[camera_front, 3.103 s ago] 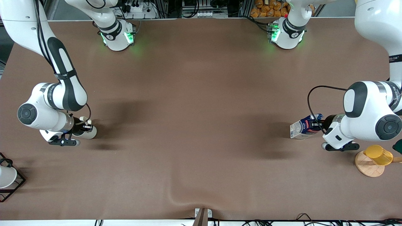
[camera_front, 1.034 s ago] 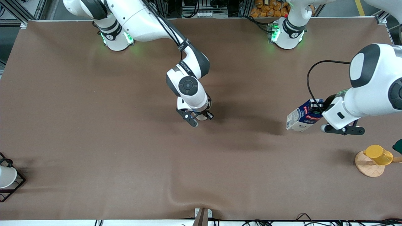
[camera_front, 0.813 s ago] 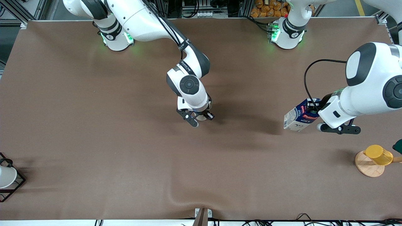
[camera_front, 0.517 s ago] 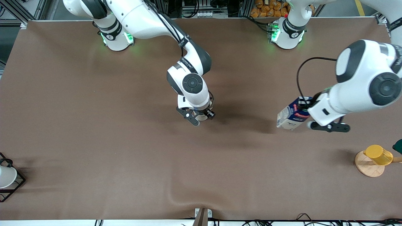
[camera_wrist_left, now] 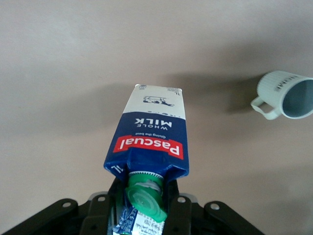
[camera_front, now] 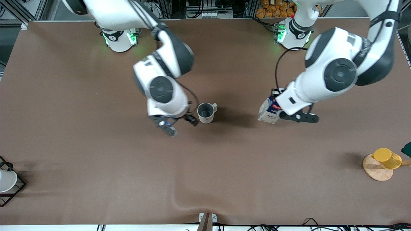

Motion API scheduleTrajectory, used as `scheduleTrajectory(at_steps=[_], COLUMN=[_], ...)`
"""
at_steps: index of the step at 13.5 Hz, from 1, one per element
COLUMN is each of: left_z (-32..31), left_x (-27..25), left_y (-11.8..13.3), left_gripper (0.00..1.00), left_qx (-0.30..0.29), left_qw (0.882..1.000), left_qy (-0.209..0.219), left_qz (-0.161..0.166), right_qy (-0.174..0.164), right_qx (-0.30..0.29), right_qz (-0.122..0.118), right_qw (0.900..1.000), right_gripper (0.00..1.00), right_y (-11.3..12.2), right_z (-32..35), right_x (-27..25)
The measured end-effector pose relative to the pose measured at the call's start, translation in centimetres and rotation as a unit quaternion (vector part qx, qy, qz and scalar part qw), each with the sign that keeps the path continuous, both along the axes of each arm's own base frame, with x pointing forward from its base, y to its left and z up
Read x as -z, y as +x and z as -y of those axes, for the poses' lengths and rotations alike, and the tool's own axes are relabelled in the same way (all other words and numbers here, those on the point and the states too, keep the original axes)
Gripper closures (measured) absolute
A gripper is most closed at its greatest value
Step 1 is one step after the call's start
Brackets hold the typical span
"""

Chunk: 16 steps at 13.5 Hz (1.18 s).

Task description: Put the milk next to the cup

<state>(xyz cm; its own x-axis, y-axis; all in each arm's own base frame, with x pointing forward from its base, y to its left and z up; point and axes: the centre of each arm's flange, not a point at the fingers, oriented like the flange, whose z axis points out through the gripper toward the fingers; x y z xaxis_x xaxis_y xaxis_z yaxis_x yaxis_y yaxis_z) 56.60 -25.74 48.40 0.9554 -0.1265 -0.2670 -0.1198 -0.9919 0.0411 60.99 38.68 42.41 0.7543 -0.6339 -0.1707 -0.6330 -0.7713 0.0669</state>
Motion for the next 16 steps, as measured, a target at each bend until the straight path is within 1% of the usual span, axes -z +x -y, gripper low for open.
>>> scheduleTrajectory(at_steps=[2, 5, 8, 10, 12, 16], left_z=[2.6, 7.0, 12.1, 15.3, 18.5, 23.2], left_x=[0.2, 0.0, 0.5, 1.6, 3.1, 6.4], left_y=[-1.2, -3.5, -6.8, -8.6, -9.8, -10.7], left_gripper=[0.62, 0.62, 0.62, 0.62, 0.62, 0.62], left_qx=[-0.011, -0.028, -0.046, -0.063, -0.076, -0.1], left_qw=[1.0, 1.0, 0.998, 0.997, 0.995, 0.993], left_qy=[-0.002, 0.004, 0.006, 0.019, 0.026, 0.023], left_qz=[-0.009, -0.013, -0.033, -0.044, -0.053, -0.064], right_qy=[0.006, 0.024, 0.033, 0.015, 0.003, 0.006], right_qx=[-0.019, -0.054, -0.076, -0.106, -0.129, -0.161], right_qz=[-0.005, 0.002, 0.012, 0.019, 0.024, 0.047], right_qw=[1.0, 0.998, 0.996, 0.994, 0.991, 0.986], right_gripper=[0.0, 0.0, 0.0, 0.0, 0.0, 0.0], right_y=[1.8, 4.7, 6.9, 7.5, 7.5, 6.6], right_z=[5.4, 14.2, 22.8, 27.9, 31.4, 37.4], right_x=[-2.6, -4.9, -5.9, -6.1, -6.5, -9.2])
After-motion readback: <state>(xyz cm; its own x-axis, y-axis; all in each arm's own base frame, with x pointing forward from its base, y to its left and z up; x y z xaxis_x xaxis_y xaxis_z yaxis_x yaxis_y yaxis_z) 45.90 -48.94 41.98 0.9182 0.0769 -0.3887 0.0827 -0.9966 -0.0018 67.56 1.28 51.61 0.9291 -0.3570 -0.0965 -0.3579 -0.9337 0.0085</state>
